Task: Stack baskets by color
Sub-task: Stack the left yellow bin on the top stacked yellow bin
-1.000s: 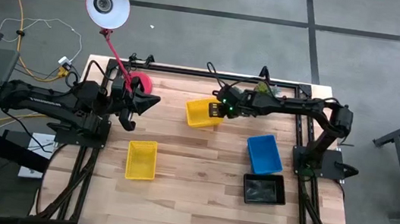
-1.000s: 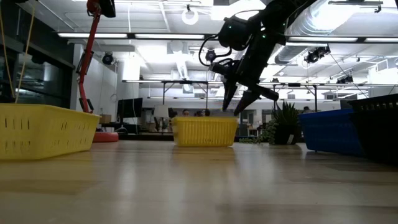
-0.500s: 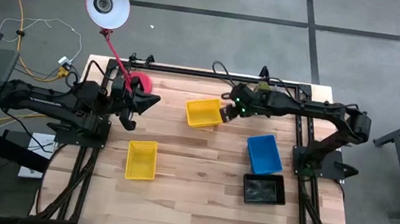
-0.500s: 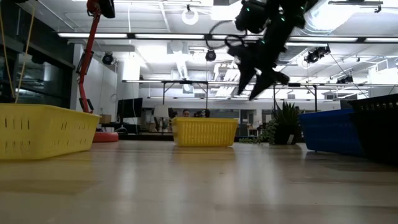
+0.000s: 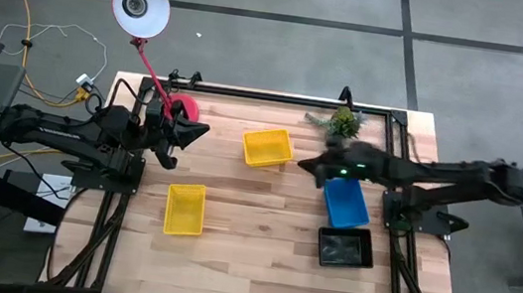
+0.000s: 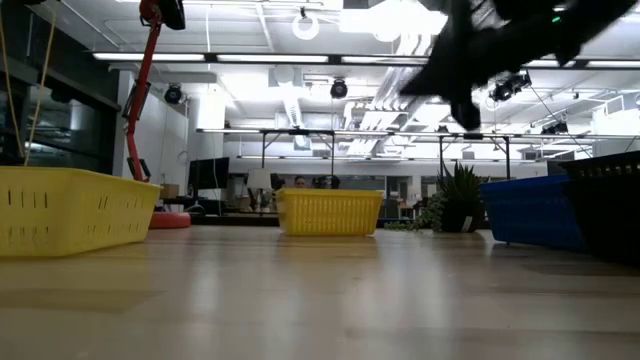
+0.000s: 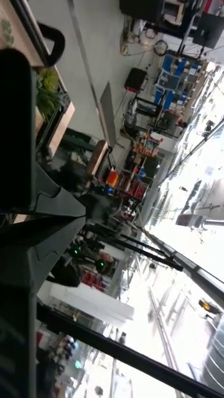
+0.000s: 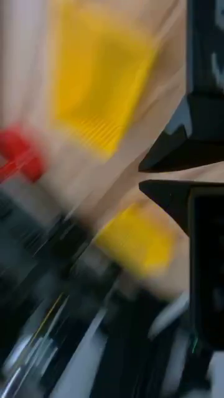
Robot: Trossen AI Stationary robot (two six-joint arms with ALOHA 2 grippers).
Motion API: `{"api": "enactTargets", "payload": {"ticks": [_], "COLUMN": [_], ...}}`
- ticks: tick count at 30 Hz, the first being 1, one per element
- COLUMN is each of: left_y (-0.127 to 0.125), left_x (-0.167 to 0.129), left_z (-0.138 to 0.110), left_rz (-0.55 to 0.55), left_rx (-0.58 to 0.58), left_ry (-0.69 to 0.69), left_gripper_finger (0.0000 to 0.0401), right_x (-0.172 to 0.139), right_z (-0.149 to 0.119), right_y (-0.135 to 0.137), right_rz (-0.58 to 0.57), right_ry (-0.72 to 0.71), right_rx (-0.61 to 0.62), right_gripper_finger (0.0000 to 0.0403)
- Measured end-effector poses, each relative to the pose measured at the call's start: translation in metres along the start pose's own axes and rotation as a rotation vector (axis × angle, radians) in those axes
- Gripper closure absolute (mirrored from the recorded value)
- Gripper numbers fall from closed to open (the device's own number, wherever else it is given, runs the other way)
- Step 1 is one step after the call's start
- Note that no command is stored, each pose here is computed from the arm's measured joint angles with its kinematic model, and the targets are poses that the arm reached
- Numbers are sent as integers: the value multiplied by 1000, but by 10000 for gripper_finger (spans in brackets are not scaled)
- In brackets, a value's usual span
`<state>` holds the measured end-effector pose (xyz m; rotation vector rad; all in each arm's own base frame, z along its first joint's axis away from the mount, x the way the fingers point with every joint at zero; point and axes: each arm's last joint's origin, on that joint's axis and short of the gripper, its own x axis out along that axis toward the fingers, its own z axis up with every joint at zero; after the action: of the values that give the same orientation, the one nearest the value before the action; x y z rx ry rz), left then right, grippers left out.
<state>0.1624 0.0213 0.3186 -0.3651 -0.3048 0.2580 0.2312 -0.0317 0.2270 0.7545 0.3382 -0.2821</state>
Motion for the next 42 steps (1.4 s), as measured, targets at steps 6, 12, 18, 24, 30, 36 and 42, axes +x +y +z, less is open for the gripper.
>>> {"api": "enactTargets", "payload": {"ticks": [6,12,18,24,30,36,42], "left_y": [0,0,-1,-3,-3,-2,-3], "left_x": [0,1,1,0,0,2,11], "left_z": [0,-1,-2,-3,-3,-8,-12], "left_rz": [4,8,-36,-130,-118,-112,-84], "left_rx": [-10,-8,-8,47,87,103,97], "left_ry": [-2,3,21,59,52,85,166], "left_gripper_finger": [401,401,401,400,400,386,316], "right_x": [-52,-79,-81,-71,-66,-67,-67], "right_z": [9,17,19,15,13,14,14], "right_y": [17,32,45,46,46,46,47], "right_rz": [372,459,440,420,426,434,441], "right_ry": [-366,-490,-516,-477,-447,-446,-458], "right_rx": [-14,-170,-413,-439,-376,-349,-350], "right_gripper_finger": [398,401,402,402,402,402,402]}}
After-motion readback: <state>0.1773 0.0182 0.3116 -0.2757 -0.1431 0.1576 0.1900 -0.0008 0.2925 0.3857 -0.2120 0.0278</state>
